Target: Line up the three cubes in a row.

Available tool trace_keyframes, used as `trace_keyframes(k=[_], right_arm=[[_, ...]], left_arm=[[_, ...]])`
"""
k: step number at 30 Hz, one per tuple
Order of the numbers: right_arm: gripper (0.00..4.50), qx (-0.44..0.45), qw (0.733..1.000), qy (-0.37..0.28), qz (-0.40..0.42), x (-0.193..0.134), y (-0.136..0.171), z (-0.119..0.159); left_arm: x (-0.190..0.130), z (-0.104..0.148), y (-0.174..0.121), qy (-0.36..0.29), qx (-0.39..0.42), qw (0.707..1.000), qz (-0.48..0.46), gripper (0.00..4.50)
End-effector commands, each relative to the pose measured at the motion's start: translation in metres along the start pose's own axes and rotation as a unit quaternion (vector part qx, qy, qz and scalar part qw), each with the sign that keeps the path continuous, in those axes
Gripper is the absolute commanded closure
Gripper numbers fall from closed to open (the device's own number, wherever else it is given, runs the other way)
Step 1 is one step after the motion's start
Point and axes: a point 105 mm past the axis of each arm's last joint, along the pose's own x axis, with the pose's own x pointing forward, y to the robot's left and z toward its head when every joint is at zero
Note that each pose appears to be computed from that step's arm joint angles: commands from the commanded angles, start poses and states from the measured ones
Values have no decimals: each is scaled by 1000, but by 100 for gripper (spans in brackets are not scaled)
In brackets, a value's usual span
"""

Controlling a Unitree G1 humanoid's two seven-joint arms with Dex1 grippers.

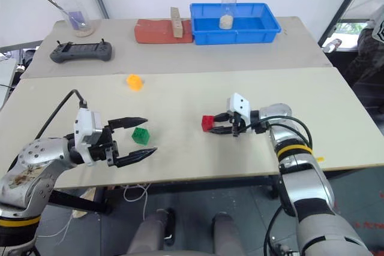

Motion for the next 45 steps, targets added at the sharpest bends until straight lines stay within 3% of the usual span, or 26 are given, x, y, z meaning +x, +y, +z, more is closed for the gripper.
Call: trace_keyframes(k=[1, 2, 4, 10, 14, 18, 26, 35, 45], right_arm=[[310, -18, 1000, 1, 24, 5, 1, 5], [310, -16, 1000, 3, 26, 6, 1, 4], [203, -15, 1000, 9, 24, 7, 0, 2], [2, -16, 1000, 21, 0, -10, -10, 3], [2, -24, 1000, 10, -12, -29, -15, 14], [2, -31, 999, -42, -14, -41, -8, 44], [2, 2, 995, -101, -12, -30, 64, 98], [2, 34, 995, -94, -21, -26, 85, 102], [2, 41, 991, -104, -74, -32, 79, 107]], left_arm=[[-3, 11, -4, -11, 18, 1000, 1, 0], [-2, 11, -5, -11, 17, 1000, 1, 0], [-1, 12, -5, -12, 16, 1000, 2, 0], [2, 10, -7, -15, 6, 1000, 11, 0], [-1, 5, -5, -18, -7, 998, 57, 0], [-10, -6, -3, -23, -32, 988, 149, 0], [-26, -35, 6, -24, -58, 936, 345, 0], [-2, -72, 18, -12, -81, 914, 397, 0], [26, -81, 26, -27, -89, 915, 392, 0]])
